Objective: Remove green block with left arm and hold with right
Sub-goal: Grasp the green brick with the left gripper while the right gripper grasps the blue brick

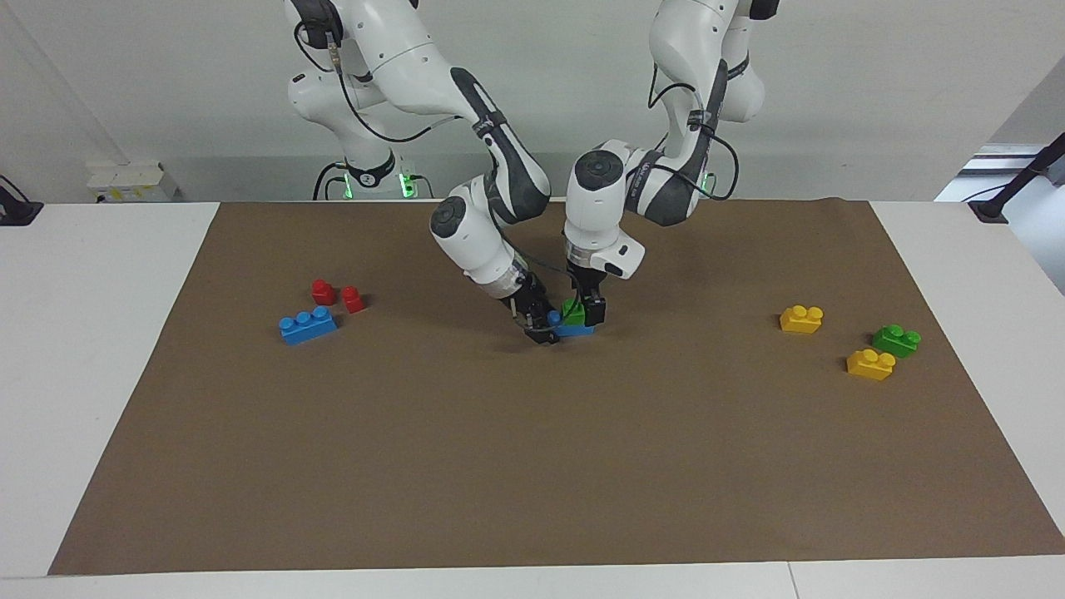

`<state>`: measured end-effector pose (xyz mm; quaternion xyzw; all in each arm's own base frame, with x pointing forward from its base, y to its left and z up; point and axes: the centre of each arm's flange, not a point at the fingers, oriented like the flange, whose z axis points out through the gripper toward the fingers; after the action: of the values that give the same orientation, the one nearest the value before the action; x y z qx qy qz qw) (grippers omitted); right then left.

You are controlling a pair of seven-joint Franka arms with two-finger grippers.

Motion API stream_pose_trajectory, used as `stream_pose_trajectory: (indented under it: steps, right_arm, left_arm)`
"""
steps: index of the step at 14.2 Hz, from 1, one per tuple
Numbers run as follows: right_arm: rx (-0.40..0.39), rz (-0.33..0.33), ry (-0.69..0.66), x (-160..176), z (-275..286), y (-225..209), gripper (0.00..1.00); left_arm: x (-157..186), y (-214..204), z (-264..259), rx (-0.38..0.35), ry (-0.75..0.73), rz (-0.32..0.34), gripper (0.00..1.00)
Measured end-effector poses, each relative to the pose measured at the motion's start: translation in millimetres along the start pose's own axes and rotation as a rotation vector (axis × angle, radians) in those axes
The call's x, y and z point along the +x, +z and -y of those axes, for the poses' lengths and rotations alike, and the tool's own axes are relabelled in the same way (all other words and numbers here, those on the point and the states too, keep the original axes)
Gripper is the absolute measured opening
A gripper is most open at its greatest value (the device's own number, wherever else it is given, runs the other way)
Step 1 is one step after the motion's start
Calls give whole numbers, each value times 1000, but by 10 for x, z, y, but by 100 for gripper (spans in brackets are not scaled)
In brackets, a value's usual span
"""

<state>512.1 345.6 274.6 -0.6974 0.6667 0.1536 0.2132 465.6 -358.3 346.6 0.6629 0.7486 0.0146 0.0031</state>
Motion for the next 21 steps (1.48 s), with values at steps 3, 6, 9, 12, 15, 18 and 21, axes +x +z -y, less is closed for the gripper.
stream_pose_trajectory:
  steps: [3, 6, 9, 12, 15, 18, 21]
  right_arm:
    - [0, -1, 1, 13, 3, 8, 35]
    - [0, -2, 0, 17, 7, 5, 35]
    - [1, -2, 1, 25, 13, 1, 35]
    - [1, -2, -8, 26, 14, 0, 35]
    - [0, -2, -21, 19, 8, 4, 35]
    - [0, -2, -21, 19, 8, 4, 35]
    - [1, -2, -21, 21, 11, 2, 35]
  left_arm:
    - [4, 1, -3, 0, 0, -1, 100]
    - [5, 3, -2, 0, 0, -1, 100]
    - [9, 9, -1, -2, 3, -5, 93]
    - [20, -6, -28, -19, 12, -11, 58]
    - [33, -34, -67, -31, 17, -11, 35]
    - [32, -34, -66, -31, 18, -12, 35]
    - [33, -69, -65, -35, 17, -9, 35]
